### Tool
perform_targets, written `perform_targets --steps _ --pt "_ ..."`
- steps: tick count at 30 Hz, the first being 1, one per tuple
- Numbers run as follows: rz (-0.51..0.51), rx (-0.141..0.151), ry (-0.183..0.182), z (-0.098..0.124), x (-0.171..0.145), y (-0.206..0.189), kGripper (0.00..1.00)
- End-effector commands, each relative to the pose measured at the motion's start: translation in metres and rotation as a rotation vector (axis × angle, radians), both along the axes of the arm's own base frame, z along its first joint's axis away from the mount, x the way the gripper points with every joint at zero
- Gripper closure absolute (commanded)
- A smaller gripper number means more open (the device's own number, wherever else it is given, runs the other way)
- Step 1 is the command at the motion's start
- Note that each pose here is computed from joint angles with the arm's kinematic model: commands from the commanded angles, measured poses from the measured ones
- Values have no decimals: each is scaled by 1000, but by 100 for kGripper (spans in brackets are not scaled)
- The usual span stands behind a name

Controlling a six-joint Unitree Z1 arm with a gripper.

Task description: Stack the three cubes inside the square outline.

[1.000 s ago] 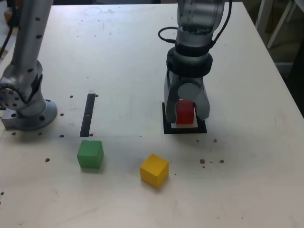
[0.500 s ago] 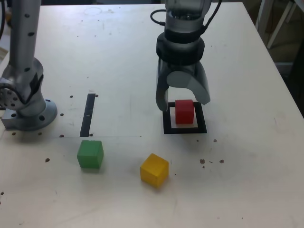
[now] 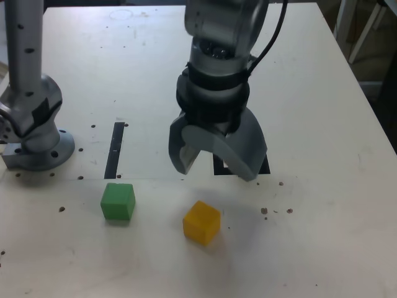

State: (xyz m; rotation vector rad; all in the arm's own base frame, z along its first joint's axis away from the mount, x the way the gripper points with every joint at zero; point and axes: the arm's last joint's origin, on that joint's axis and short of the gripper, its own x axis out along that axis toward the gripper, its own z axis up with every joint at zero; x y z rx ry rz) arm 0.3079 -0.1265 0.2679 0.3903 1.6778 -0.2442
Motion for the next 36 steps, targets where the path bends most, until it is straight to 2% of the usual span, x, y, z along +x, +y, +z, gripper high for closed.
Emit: perform_targets --steps 1,8,16,20,25,29,31,36 --pt "-38 10 19 -7 -2 -11 1" --pt "-126 17 55 -26 -8 -43 2" --pt "-146 26 92 -50 -4 -62 8" --pt "-134 44 97 -54 -3 -63 20" --pt "-117 72 89 -53 -3 -63 48" --pt "-116 78 83 -53 -3 -64 67" --pt "-117 78 80 -52 -4 -65 71" --pt "-117 76 80 -52 -4 -65 72"
